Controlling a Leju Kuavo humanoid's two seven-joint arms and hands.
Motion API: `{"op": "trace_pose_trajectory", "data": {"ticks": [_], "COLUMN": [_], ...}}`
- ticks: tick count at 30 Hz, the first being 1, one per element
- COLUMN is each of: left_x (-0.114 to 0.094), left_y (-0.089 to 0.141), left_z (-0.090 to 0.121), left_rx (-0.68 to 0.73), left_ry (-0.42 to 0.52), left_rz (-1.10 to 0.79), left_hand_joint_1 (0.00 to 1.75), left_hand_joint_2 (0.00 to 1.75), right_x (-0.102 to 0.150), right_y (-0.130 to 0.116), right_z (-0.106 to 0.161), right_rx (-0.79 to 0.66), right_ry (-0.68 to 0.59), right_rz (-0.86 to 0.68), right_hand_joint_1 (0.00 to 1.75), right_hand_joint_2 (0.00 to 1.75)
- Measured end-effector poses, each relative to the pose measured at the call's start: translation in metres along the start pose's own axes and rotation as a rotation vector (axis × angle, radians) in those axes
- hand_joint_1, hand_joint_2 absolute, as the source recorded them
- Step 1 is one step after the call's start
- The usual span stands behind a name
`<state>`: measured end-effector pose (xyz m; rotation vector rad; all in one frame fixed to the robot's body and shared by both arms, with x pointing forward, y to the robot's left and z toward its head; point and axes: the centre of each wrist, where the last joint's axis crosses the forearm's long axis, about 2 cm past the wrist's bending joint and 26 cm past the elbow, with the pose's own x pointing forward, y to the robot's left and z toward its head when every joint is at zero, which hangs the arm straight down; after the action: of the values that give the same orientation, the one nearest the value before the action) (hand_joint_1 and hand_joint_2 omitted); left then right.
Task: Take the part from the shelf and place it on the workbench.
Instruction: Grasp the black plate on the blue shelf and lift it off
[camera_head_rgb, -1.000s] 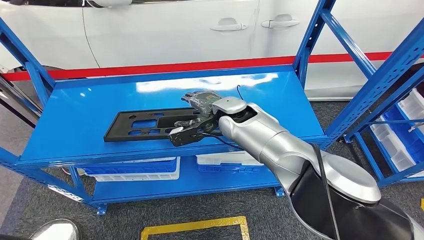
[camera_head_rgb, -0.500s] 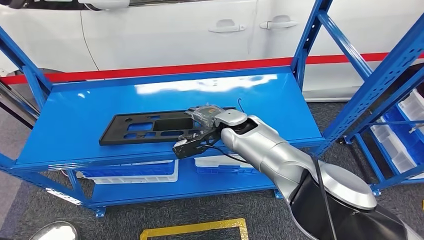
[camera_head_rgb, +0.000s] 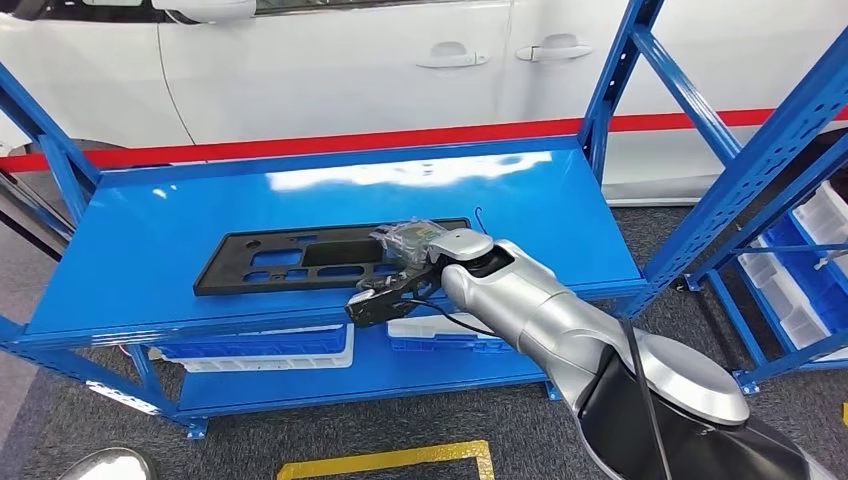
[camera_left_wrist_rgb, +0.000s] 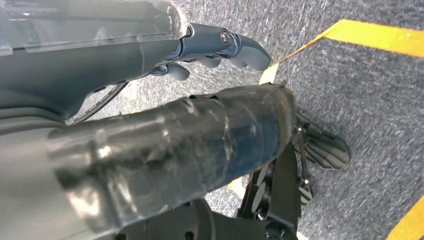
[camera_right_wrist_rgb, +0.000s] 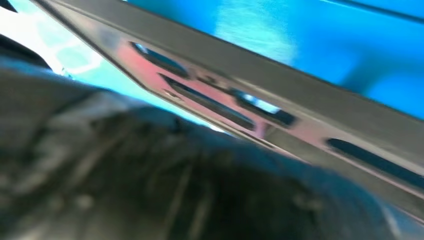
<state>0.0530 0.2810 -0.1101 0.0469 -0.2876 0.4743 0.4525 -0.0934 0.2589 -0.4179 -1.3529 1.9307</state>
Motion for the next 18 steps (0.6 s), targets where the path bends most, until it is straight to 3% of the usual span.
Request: {"op": "trace_pose_trajectory", "data": {"ticks": [18], "left_x": [-0.002], "left_y": [-0.006], "left_z": [0.001], "left_rx": [-0.005], "left_ry": [0.001], "left_rz": [-0.003], "left_hand_joint_1": [0.00], "left_hand_joint_2": [0.00], "right_x": [-0.009], "right_y": [0.012], "right_z": [0.002], "right_rx": [0.040], "right_ry": [0.026], "right_rz": [0.001], "right_hand_joint_1": [0.00], "right_hand_joint_2": [0.00]}}
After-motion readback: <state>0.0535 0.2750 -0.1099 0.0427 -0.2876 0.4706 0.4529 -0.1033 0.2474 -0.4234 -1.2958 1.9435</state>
